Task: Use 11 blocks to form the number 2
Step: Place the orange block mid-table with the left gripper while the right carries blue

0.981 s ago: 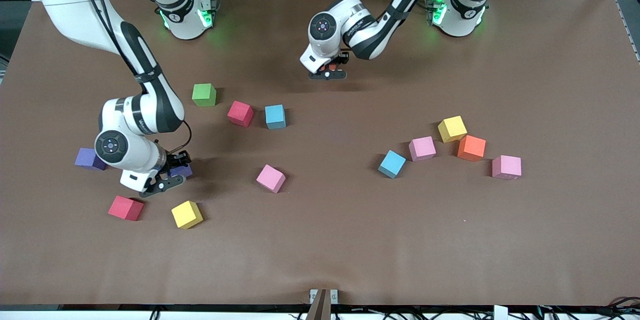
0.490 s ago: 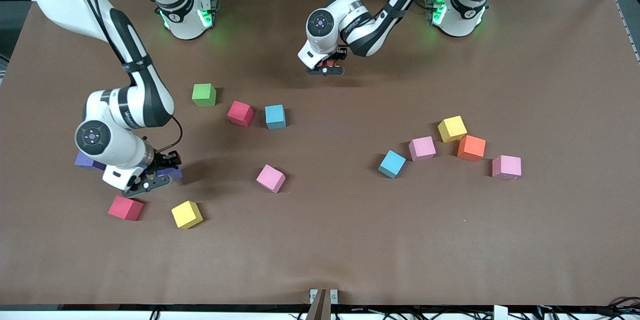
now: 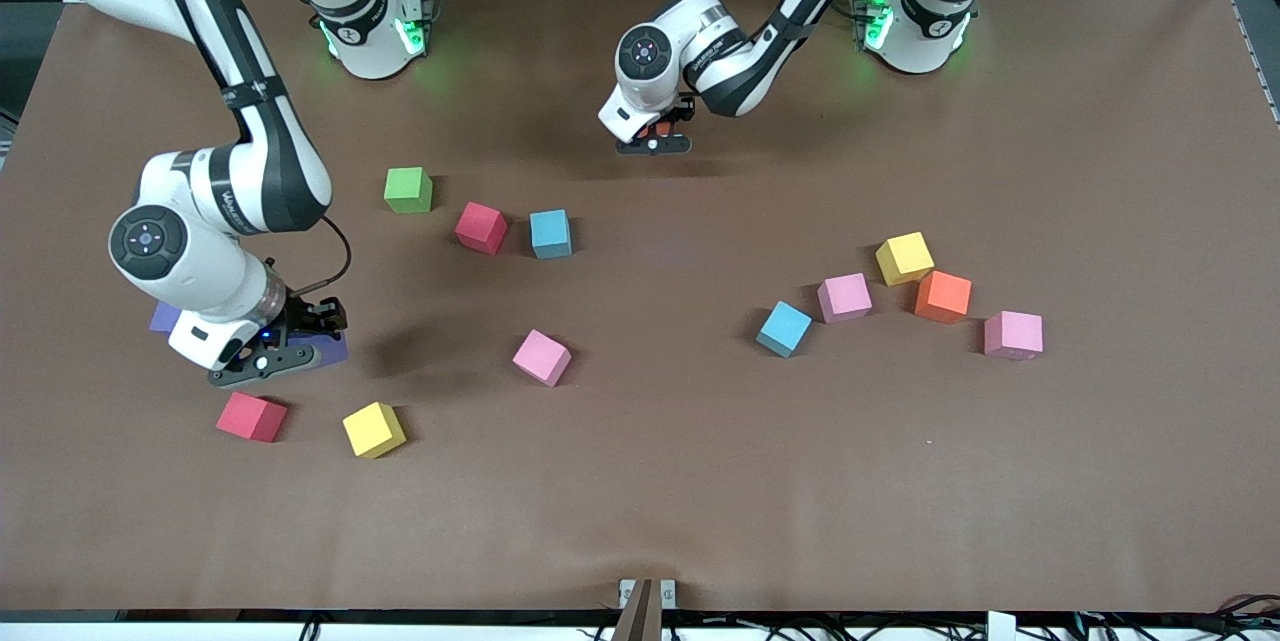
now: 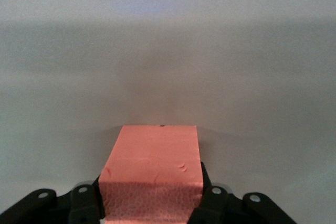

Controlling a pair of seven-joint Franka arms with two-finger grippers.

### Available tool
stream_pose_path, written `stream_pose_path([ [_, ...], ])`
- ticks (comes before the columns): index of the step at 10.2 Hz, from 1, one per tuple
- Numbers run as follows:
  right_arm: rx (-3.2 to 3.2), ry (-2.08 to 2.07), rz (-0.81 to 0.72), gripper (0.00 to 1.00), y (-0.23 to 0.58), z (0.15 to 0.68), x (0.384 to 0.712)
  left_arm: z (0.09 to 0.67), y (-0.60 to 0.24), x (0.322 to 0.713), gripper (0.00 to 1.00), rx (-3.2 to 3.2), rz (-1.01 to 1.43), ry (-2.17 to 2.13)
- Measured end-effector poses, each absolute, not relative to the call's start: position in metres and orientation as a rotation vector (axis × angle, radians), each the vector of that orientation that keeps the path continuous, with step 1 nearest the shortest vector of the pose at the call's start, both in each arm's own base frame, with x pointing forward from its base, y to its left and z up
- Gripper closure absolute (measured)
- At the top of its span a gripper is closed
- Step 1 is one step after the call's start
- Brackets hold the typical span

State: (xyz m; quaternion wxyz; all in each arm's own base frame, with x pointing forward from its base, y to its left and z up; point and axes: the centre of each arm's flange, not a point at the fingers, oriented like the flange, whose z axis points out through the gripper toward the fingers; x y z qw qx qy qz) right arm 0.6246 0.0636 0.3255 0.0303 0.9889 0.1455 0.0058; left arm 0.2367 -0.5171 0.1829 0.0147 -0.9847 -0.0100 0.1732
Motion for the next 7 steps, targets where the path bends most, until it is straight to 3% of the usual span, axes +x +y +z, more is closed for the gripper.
stream_pose_path([
  [3,3.037,0.517,0.037,0.40,0.090,0.340,0.610,0.187,-0.520,0.238,0.00,-3.083,0.529,-0.078],
  [7,3.010,0.665,0.054,0.40,0.143,0.361,0.573,0.262,-0.494,0.279,0.00,-3.140,0.460,-0.107],
])
